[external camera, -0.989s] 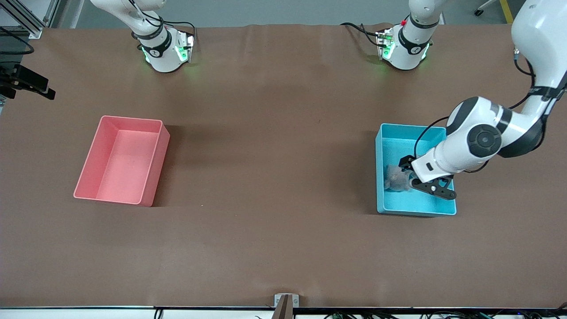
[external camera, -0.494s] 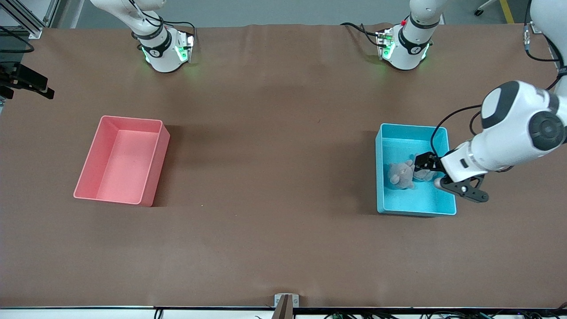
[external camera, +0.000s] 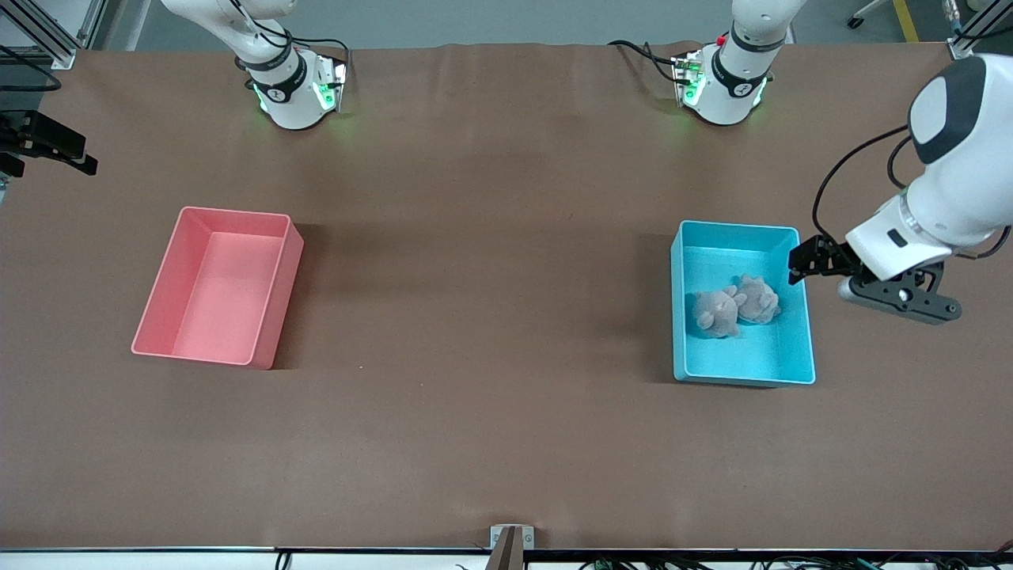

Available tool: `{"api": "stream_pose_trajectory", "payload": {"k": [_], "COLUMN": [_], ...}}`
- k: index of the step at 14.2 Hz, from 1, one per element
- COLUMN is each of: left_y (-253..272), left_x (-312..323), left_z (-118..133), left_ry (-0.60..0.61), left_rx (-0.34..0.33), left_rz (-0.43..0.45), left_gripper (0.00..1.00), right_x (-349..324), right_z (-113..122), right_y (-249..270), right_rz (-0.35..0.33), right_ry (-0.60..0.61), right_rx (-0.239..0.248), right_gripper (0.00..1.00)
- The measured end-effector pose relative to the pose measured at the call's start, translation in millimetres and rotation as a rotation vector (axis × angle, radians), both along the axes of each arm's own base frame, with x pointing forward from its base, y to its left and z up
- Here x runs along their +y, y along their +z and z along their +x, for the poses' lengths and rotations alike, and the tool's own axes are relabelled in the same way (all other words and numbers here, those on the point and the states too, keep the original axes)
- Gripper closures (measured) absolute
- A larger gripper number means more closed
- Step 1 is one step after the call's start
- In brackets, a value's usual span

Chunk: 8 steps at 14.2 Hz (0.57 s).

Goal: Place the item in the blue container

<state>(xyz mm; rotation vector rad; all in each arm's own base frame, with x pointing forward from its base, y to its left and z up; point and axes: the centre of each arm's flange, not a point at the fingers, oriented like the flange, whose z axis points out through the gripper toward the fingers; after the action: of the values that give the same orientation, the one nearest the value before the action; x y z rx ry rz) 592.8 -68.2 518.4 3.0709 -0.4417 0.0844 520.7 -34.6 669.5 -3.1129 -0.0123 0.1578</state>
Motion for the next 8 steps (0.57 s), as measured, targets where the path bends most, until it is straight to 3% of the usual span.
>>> {"api": "stream_pose_trajectory", "payload": {"k": [8], "left_y": [46.1], "left_x": [43.8], "left_z": [-17.6], "left_ry": [0.272], "left_rx": [0.000], "left_rz": [-0.016], "left_gripper": [0.00], "right_x": [0.7], "right_z": [-8.5], "right_y": [6.2], "right_rz": [0.001], "right_ry": [0.001], "right_rx": [0.000], "right_gripper": [0.00]}}
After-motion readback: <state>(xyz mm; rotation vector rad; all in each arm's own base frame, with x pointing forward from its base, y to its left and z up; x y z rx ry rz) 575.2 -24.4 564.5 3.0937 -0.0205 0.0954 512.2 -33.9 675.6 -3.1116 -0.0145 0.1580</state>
